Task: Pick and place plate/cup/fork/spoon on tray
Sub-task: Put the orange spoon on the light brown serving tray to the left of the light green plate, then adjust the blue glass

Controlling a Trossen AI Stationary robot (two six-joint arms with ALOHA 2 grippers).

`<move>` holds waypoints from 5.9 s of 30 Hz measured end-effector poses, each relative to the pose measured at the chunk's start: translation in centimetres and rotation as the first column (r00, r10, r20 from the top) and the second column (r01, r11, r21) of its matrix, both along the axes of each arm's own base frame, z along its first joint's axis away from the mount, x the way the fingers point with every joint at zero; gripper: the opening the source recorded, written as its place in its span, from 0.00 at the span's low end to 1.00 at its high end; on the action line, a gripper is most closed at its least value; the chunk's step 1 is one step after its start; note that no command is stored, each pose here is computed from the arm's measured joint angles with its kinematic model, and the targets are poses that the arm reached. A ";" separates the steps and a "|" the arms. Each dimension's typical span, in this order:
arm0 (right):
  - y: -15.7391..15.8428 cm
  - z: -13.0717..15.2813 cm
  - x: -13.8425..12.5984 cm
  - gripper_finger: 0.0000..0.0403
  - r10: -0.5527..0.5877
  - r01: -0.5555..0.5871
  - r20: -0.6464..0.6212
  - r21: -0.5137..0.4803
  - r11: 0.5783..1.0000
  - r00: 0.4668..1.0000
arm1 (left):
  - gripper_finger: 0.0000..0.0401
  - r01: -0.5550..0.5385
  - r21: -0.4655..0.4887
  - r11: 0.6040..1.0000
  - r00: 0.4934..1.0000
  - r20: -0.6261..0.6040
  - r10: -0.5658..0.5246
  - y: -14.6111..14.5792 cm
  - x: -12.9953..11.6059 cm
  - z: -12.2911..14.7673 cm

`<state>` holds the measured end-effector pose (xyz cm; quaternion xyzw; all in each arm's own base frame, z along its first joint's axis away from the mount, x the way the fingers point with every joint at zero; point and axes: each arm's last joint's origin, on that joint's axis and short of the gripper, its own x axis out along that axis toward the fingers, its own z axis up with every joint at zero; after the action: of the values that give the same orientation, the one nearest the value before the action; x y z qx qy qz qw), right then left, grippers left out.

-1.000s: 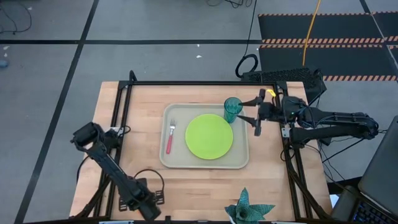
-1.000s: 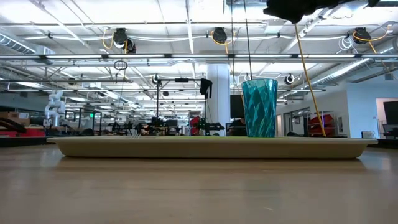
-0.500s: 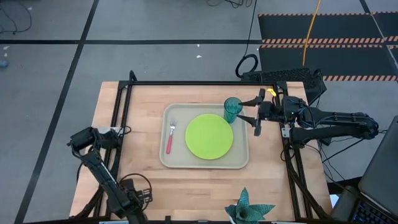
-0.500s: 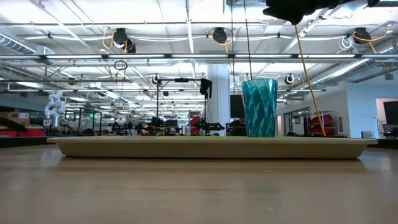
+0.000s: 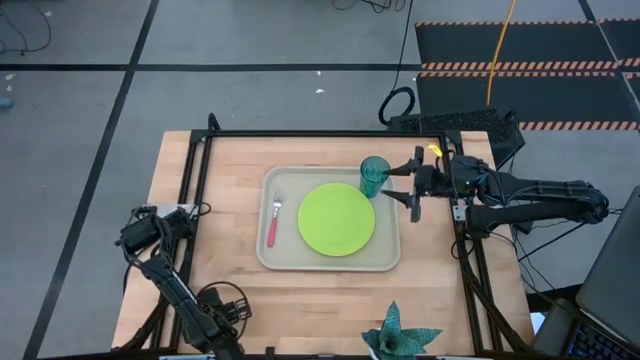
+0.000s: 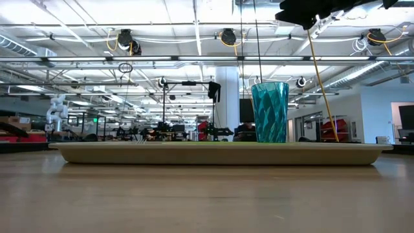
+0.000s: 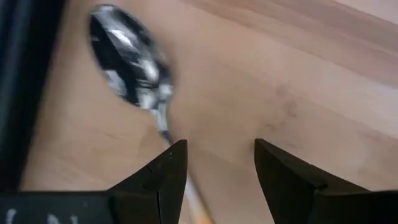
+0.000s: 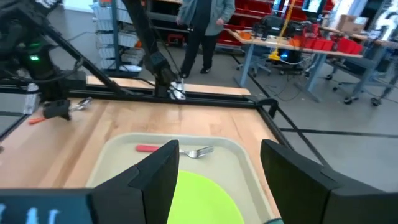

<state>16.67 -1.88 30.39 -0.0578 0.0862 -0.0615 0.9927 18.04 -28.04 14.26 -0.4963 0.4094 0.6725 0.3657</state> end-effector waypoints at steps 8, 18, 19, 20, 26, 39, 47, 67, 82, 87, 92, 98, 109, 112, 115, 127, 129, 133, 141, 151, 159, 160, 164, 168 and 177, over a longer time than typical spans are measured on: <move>0.0 -0.1 0.0 0.54 0.005 -0.005 -0.014 0.009 1.000 1.000 | 0.46 -0.035 0.006 0.999 0.999 -0.019 0.035 0.1 -0.3 0.3; 0.0 -0.2 0.0 0.54 0.005 -0.005 -0.025 0.011 1.000 1.000 | 0.46 -0.052 0.042 0.998 0.999 -0.005 0.052 -0.3 -0.6 -0.4; 0.0 -0.3 -0.1 0.54 0.005 -0.005 -0.027 0.011 1.000 1.000 | 0.46 -0.057 0.046 0.997 0.998 -0.004 0.057 -0.4 -0.8 -0.4; 0.0 -0.3 -0.1 0.54 0.005 -0.005 -0.028 0.011 1.000 1.000 | 0.46 -0.061 0.049 0.997 0.998 -0.003 0.061 -0.5 -1.0 -0.4; 0.0 -0.3 -0.1 0.54 0.005 -0.005 -0.029 0.010 1.000 1.000 | 0.46 -0.053 0.039 0.998 0.999 -0.008 0.053 -0.8 -1.3 -0.1; 0.0 -0.4 -0.1 0.54 0.005 -0.005 -0.037 0.011 1.000 0.999 | 0.46 -0.050 0.004 0.999 0.999 -0.014 0.050 -1.2 -1.7 0.1; 0.0 -0.4 -0.1 0.54 0.005 -0.005 -0.036 0.012 1.000 0.999 | 0.36 -0.017 -0.031 0.999 0.999 0.042 0.018 -0.5 -2.1 -1.9; 0.0 -0.2 0.0 0.54 0.005 -0.005 -0.018 0.010 1.000 1.000 | 0.02 0.108 0.142 0.984 0.974 0.183 -0.133 0.6 0.9 0.3; 0.0 -0.1 -0.1 0.54 0.005 -0.005 -0.012 0.009 1.000 1.000 | 0.01 0.264 0.404 0.876 0.920 0.168 -0.355 10.3 7.7 8.0; 0.0 -0.3 -0.1 0.54 0.005 -0.005 -0.032 0.012 1.000 0.999 | 0.01 0.387 0.331 0.861 0.889 0.114 -0.443 16.0 10.8 9.3; 0.2 -0.9 -0.3 0.54 0.015 -0.013 -0.098 0.016 1.000 0.995 | 0.01 0.506 0.178 0.844 0.844 0.100 -0.527 22.2 13.1 9.6; 0.5 -1.0 -2.0 0.54 0.023 -0.024 -0.140 -0.004 1.000 0.990 | 0.01 0.567 0.124 0.814 0.801 0.147 -0.580 27.0 14.3 8.7; 0.8 0.2 -4.9 0.54 0.015 -0.014 -0.045 0.030 0.999 0.999 | 0.01 0.532 0.114 0.839 0.811 0.215 -0.543 29.6 13.7 3.9; 0.8 0.2 -5.0 0.54 0.015 -0.014 -0.040 0.029 0.999 0.999 | 0.01 0.520 0.129 0.844 0.809 0.244 -0.535 29.7 13.9 3.6; 0.8 0.3 -5.0 0.54 0.015 -0.014 -0.036 0.028 1.000 0.999 | 0.01 0.536 0.161 0.829 0.781 0.278 -0.559 29.8 14.4 3.7; 0.8 0.3 -5.0 0.54 0.016 -0.015 -0.032 0.026 1.000 0.999 | 0.01 0.492 0.171 0.854 0.811 0.266 -0.521 29.8 14.0 3.0; 0.8 0.3 -5.0 0.54 0.016 -0.015 -0.033 0.026 1.000 0.999 | 0.01 0.482 0.161 0.861 0.820 0.265 -0.508 29.8 13.7 2.4; 0.8 0.3 -5.0 0.54 0.016 -0.015 -0.033 0.026 1.000 0.999 | 0.01 0.476 0.167 0.864 0.806 0.311 -0.504 29.8 13.6 1.2; 0.8 0.3 -5.0 0.54 0.016 -0.015 -0.033 0.025 1.000 0.999 | 0.01 0.457 0.173 0.873 0.813 0.316 -0.488 29.8 13.3 0.5; 0.7 0.2 -4.7 0.54 0.016 -0.015 -0.043 0.026 1.000 0.999 | 0.10 0.446 0.189 0.875 0.808 0.335 -0.484 30.0 13.4 0.4; 0.7 0.2 -4.7 0.54 0.016 -0.015 -0.043 0.026 1.000 0.999 | 0.16 0.445 0.190 0.875 0.809 0.335 -0.484 30.2 13.4 0.4; 0.7 0.2 -4.7 0.54 0.016 -0.015 -0.043 0.026 1.000 0.999 | 0.16 0.443 0.190 0.876 0.810 0.335 -0.482 30.3 13.4 0.4; 0.7 0.2 -4.7 0.54 0.016 -0.015 -0.043 0.026 1.000 0.999 | 0.16 0.445 0.190 0.875 0.810 0.333 -0.484 30.5 13.4 0.4; 0.7 0.2 -4.7 0.54 0.017 -0.016 -0.044 0.021 1.000 0.999 | 0.17 0.452 0.184 0.873 0.806 0.334 -0.488 30.7 13.3 0.5; 0.7 0.2 -4.7 0.54 0.019 -0.019 -0.044 0.011 1.000 0.999 | 0.17 0.490 0.221 0.843 0.745 0.396 -0.537 31.1 12.0 4.2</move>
<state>11.96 -1.14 30.58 -0.0549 0.1079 -0.0504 0.9914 30.07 3.01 18.50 -0.4844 0.4007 0.4348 0.6448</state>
